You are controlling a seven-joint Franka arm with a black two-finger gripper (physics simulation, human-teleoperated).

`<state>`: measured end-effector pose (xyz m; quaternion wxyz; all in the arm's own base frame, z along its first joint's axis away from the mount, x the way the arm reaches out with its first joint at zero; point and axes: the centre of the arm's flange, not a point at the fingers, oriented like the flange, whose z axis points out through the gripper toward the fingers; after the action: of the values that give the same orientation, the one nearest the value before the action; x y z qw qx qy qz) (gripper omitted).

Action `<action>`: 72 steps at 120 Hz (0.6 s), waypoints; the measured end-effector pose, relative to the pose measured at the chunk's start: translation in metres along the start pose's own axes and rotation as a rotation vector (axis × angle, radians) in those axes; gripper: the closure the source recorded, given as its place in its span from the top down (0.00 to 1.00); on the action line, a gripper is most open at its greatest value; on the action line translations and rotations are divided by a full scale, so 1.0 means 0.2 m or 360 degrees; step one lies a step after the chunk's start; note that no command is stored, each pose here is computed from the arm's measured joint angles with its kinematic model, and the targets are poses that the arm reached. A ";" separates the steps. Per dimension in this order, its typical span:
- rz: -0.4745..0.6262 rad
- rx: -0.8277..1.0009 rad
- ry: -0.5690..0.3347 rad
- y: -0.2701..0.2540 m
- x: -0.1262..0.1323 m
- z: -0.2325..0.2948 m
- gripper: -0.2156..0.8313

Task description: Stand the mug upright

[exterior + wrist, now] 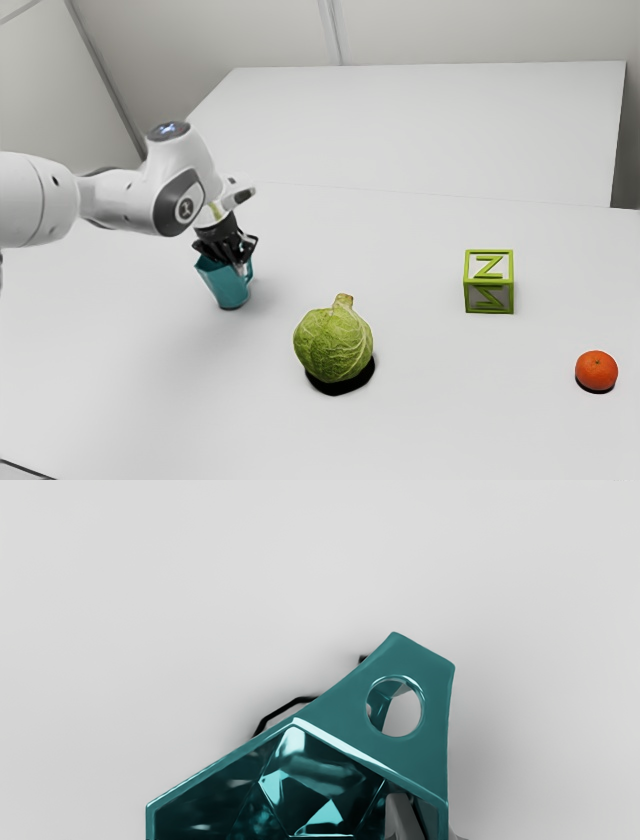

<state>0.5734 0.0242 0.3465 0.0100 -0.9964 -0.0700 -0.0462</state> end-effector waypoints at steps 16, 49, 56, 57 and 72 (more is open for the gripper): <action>-0.0024 -0.0004 0.0018 0.02 0.01 -0.03 0.32; -0.0071 0.0014 0.0118 0.02 0.02 -0.23 0.66; -0.0076 0.0018 0.0156 0.03 0.02 -0.31 0.70; -0.0077 0.0018 0.0161 0.03 0.02 -0.32 0.70; -0.0090 0.0025 0.0210 0.05 0.12 -0.60 0.74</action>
<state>0.5867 0.0146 0.4689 0.0212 -0.9887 -0.0979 -0.1114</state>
